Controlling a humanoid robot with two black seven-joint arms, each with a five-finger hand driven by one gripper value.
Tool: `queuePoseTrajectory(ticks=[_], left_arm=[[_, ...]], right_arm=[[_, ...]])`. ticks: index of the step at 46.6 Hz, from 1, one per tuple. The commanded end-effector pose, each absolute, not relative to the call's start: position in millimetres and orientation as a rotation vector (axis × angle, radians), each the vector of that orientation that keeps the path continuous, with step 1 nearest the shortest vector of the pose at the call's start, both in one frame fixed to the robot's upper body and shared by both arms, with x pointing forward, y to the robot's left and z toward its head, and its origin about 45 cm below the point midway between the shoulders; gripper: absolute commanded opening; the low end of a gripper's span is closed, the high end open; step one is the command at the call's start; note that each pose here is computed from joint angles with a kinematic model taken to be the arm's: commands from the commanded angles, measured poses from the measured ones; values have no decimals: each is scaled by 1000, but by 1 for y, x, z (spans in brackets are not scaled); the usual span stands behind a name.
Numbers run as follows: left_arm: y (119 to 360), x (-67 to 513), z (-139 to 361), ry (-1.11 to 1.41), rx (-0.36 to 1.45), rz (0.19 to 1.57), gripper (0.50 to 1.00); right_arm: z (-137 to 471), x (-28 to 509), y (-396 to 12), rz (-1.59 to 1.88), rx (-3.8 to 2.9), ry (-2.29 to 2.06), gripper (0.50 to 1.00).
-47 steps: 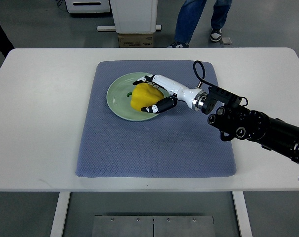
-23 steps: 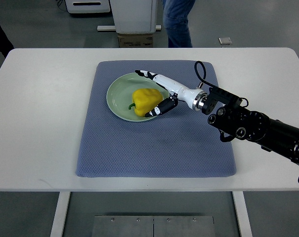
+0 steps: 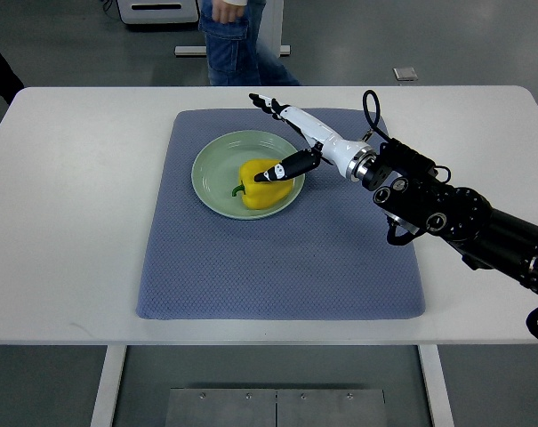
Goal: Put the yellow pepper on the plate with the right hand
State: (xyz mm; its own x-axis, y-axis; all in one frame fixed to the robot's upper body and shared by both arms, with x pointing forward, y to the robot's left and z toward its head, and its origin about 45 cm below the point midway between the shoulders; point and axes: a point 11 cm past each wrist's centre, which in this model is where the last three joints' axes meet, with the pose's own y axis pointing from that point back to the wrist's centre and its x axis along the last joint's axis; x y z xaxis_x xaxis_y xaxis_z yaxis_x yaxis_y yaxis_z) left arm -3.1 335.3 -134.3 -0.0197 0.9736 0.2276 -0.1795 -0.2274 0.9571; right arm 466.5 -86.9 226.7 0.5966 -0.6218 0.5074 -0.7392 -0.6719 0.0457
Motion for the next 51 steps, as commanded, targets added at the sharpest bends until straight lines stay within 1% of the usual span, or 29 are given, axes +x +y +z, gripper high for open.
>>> queuePoseTrajectory(ticks=[1,20,39,46,51], left_arm=[[335,-3,-134,954,1235,1455,1000],[335,-3,-134,954,1235,1455,1000],[335,-3,-134,954,1235,1455,1000],[335,-3,-134,955,1234,1455,1000],[336,-3,-134,953,1237,1456,1000]], right_arm=[[230,471,-91,590,2587,-1206,1000],[235,493,-142,196,2543,-1640,1000],[225,500,-191,-167,2447,-1998,1000],[219,500,-214,-227,2348,-2156,1000],[217,501,-223,-265,2310,-2220,1000]])
